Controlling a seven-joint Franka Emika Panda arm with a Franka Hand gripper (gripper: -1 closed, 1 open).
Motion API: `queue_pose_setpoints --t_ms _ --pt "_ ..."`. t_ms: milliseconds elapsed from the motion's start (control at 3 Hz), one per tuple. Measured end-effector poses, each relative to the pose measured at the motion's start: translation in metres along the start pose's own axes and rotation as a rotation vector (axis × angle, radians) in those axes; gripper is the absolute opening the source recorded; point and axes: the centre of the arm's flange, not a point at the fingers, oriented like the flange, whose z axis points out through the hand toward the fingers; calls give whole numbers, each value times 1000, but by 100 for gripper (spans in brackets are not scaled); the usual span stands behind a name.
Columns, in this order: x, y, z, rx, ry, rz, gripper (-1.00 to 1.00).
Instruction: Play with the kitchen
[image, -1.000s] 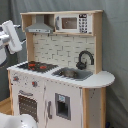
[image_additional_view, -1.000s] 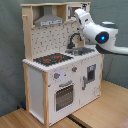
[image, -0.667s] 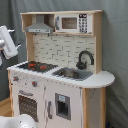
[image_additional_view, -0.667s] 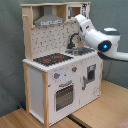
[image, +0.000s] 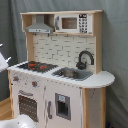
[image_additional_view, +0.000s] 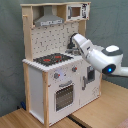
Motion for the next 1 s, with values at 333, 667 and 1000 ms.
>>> queue_pose_setpoints --t_ms 333,667,1000 --pt "3 -47 -38 17 53 -85 100" --pt "3 -96 -70 42 123 -214 100" --pt "-6 -136 -72 100 166 -260 100"
